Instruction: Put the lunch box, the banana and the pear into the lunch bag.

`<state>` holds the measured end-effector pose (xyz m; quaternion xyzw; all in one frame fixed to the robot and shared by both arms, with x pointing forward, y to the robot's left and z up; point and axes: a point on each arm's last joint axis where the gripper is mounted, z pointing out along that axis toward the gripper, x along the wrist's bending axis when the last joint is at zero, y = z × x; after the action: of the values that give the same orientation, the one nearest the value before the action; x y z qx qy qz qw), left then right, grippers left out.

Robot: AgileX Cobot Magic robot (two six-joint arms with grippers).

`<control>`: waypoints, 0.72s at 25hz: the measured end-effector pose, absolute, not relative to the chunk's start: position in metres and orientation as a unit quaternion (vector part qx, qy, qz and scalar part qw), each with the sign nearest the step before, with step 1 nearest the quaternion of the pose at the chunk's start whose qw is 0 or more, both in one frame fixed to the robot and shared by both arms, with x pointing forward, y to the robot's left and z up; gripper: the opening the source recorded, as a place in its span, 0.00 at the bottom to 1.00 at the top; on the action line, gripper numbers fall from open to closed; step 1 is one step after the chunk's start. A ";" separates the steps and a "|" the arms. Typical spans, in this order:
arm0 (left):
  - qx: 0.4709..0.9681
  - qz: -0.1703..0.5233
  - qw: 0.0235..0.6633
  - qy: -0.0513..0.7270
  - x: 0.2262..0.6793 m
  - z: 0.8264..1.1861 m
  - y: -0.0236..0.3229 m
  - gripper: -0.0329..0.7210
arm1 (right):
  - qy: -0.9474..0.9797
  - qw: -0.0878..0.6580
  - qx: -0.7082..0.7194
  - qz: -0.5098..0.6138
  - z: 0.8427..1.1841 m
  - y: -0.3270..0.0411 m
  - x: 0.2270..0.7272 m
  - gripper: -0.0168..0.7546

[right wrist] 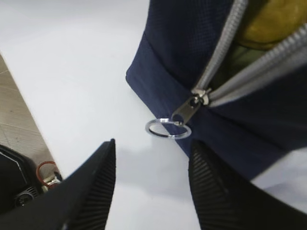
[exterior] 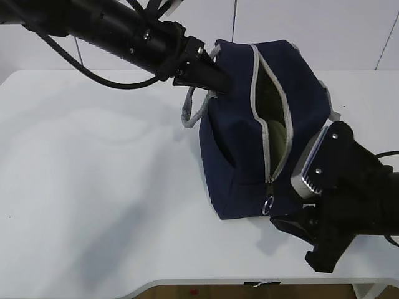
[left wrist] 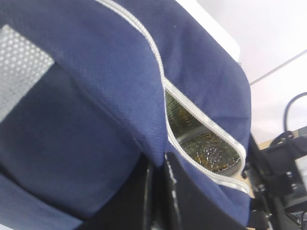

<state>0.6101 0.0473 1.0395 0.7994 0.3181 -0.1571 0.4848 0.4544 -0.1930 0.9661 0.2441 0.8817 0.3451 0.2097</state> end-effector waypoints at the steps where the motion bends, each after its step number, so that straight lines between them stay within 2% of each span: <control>1: 0.800 -0.158 0.485 0.318 0.610 1.039 0.047 0.04 | 0.881 0.210 0.245 0.347 0.964 -0.192 0.456 0.54; 18: 0.802 -0.167 0.481 0.312 0.608 1.039 0.047 0.04 | 0.885 0.200 0.238 0.347 0.942 -0.180 0.486 0.54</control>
<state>0.6078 0.0473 1.0393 0.8025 0.3117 -0.1666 0.4808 0.4856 -0.1803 0.9416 0.2379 0.8848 0.3468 0.2005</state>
